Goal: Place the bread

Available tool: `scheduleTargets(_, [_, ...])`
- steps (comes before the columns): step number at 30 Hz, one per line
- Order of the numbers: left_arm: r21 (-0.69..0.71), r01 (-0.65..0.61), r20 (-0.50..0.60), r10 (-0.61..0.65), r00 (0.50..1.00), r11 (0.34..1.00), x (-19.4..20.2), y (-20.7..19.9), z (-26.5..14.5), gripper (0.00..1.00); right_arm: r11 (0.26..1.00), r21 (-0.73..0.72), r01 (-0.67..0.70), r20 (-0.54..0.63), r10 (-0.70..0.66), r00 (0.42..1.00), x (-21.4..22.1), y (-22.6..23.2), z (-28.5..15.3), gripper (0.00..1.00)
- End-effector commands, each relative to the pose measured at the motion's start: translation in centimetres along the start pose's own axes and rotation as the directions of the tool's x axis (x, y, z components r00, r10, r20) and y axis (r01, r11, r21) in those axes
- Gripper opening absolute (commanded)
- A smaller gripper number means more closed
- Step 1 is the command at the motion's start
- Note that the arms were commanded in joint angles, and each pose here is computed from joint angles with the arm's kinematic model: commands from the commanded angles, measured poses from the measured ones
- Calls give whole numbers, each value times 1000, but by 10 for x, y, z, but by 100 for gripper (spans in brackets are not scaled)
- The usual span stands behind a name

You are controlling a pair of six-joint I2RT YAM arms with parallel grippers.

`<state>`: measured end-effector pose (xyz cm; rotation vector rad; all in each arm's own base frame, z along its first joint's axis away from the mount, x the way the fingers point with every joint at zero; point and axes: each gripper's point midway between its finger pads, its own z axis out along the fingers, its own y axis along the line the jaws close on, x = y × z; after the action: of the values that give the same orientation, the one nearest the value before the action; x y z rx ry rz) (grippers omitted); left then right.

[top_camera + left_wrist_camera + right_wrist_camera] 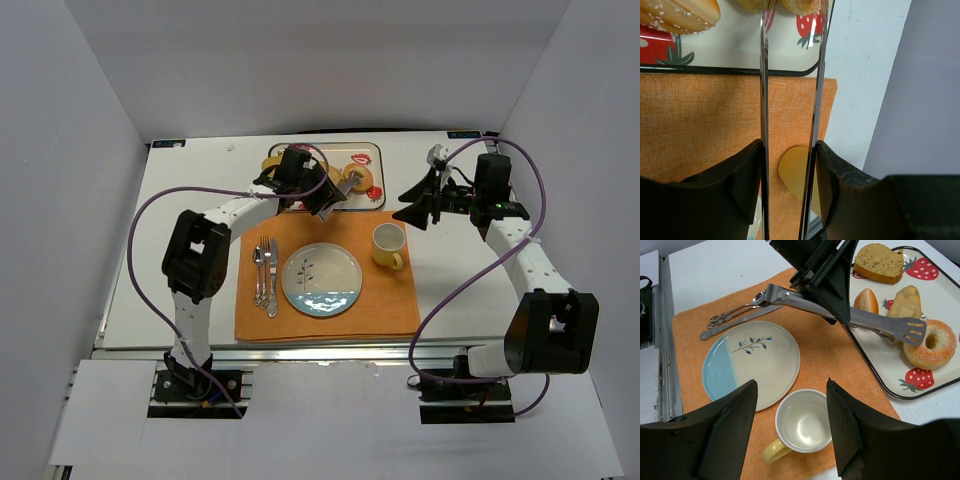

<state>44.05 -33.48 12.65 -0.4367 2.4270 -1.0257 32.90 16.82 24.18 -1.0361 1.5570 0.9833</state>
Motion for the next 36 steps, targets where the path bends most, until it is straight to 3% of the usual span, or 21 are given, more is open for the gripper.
scheduleTargets(1, [65, -4, 13, 3, 1000, 998, -10, -29, -8, 55, 999, -17, 40, 24, -40, 999, -9, 8, -4, 63])
scheduleTargets(7, [58, -3, 1, 3, 1000, 998, -10, -29, -4, 54, 999, -18, 35, 25, -34, 999, -7, 7, -4, 63])
scheduleTargets(13, [47, 12, -16, -11, 1000, 999, -7, -24, 3, 43, 999, -17, 36, 27, -35, 999, -8, 8, -5, 63])
scheduleTargets(18, [46, 19, -33, -17, 999, 999, -4, -21, 7, 40, 999, -18, 32, 29, -32, 999, -7, 8, -6, 63])
scheduleTargets(22, [72, 25, -25, -23, 999, 997, -5, -26, 7, 33, 999, -16, 35, 30, -34, 999, -8, 8, -7, 63])
scheduleTargets(29, [153, 6, 26, -10, 1000, 988, -14, -47, -9, 3, 999, -19, 34, 33, -34, 999, -9, 9, -8, 63])
scheduleTargets(36, [185, -11, 44, 3, 999, 983, -17, -59, -23, 0, 999, -23, 36, 36, -35, 999, -10, 9, -8, 64])
